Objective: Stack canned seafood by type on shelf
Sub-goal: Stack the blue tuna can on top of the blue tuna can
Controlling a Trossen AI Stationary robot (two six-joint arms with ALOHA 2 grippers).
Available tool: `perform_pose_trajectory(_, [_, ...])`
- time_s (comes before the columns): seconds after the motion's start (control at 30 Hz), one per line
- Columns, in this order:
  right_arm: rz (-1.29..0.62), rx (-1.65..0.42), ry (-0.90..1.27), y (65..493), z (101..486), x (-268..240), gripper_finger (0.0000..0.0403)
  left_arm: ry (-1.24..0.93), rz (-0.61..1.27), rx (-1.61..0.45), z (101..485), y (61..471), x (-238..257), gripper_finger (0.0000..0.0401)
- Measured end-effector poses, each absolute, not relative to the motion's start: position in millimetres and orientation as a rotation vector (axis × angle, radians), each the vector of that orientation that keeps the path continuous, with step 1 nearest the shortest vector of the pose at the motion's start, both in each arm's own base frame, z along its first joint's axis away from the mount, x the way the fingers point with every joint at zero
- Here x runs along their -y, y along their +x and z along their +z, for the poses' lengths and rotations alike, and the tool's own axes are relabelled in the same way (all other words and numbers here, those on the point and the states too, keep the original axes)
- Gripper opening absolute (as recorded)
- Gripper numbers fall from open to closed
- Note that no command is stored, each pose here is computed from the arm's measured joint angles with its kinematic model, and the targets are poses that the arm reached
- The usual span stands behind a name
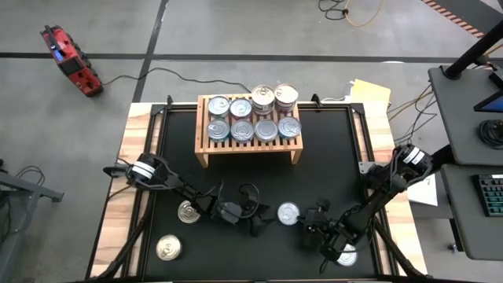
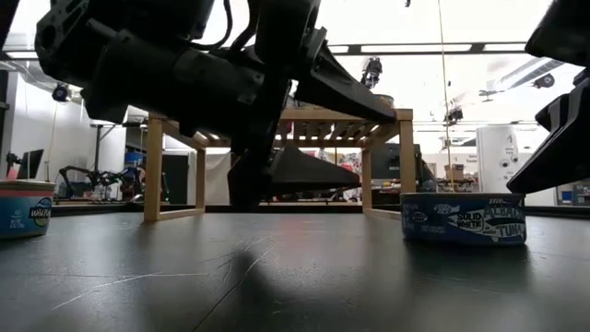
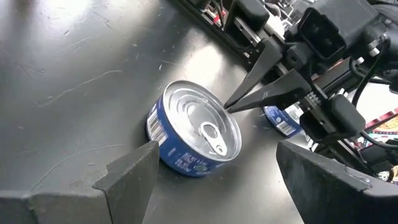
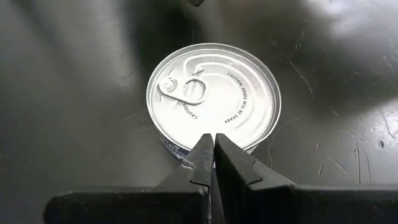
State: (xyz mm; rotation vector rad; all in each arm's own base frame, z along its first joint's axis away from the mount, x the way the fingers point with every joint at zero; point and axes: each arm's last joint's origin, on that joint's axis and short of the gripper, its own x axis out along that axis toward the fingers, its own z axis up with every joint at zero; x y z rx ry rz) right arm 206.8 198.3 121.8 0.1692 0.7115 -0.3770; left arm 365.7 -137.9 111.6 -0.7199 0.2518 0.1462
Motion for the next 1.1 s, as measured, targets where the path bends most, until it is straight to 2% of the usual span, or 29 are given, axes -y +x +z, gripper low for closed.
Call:
perform_pose_trajectory(0.3, [-0.34,-0.746,0.181,199,120,-204,0.0009,-0.716,0.143,-0.253,112,366,138,0.0309])
perform_pose_trajectory(0.67, [-0.349,-0.727,0.174,199,120,-204,0.0009,-0.688,0.135,-0.243,129,384,144,0.0309])
perform_pose_trajectory(1.1, [-0.353,-0.719,0.175,199,120,-204,0.0009,-0.762,0.188,-0.283,110,415,142,0.0309])
